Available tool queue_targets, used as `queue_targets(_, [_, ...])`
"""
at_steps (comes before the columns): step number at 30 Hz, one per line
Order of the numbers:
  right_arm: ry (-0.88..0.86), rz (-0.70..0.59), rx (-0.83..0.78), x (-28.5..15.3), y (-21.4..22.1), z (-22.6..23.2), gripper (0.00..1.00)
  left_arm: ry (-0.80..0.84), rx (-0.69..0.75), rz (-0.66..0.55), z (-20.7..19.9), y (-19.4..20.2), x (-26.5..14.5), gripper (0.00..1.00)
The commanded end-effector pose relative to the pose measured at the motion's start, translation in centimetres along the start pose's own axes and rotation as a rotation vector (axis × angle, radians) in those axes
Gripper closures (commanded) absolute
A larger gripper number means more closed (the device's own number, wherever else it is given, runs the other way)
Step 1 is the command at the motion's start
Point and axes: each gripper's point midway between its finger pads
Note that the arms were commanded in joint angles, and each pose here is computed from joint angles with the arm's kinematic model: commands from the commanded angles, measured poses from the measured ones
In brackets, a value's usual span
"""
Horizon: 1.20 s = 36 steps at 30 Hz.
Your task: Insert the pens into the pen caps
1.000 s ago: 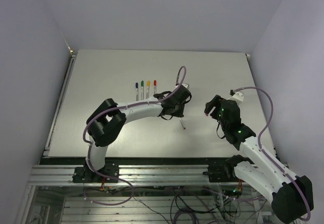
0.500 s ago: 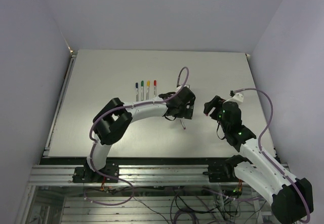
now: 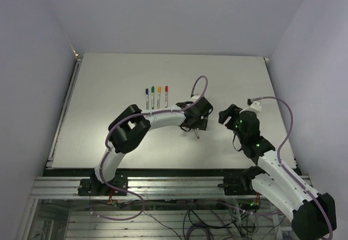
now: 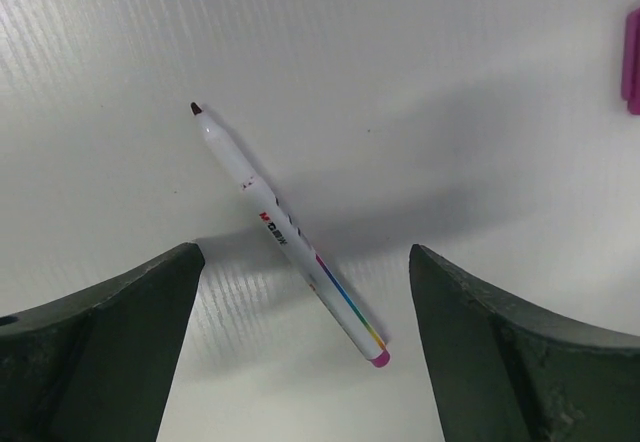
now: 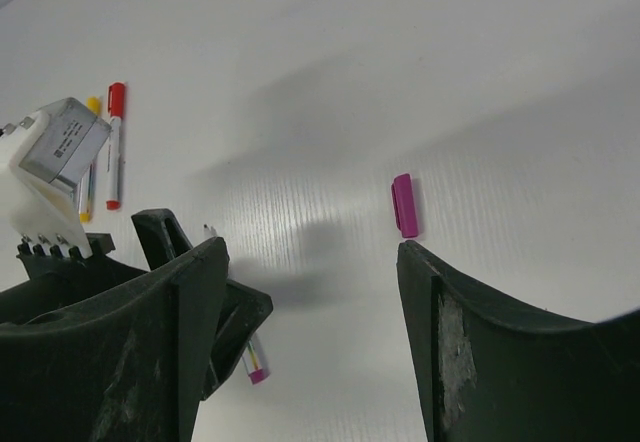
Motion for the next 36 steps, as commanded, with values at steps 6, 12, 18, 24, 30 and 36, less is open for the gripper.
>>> queue_targets(6, [-0.011,-0.047,0.034,-0.5,-1.1,0.1,0.32,-0.135,0.108,0.066,2.5,2.0,0.9,0.1])
queue_targets(12, [-0.017,-0.051,0.071,-0.5,-1.2,0.2,0.32,-0.264,0.231,0.114,5.1,3.1,0.9,0.15])
queue_targets(18, [-0.012,-0.045,0.082,-0.5,-1.0,0.2,0.32,-0.31,0.282,0.147,6.4,4.4,0.9,0.25])
queue_targets(24, [-0.003,-0.059,0.09,-0.8,-1.6,0.2,0.31,-0.314,0.33,0.189,7.2,5.9,0.4,0.31])
queue_targets(30, [0.004,-0.06,0.095,-0.9,-1.9,0.2,0.32,-0.303,0.347,0.235,8.2,7.6,0.2,0.31])
queue_targets(36, [0.015,-0.046,0.094,-1.1,-2.2,0.3,0.32,-0.221,0.326,0.288,8.0,10.0,0.2,0.4])
Point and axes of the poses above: each gripper's point midway between its finger pads, its own x axis out along the fingers, its own z axis along the line the jaws close on, y = z × x
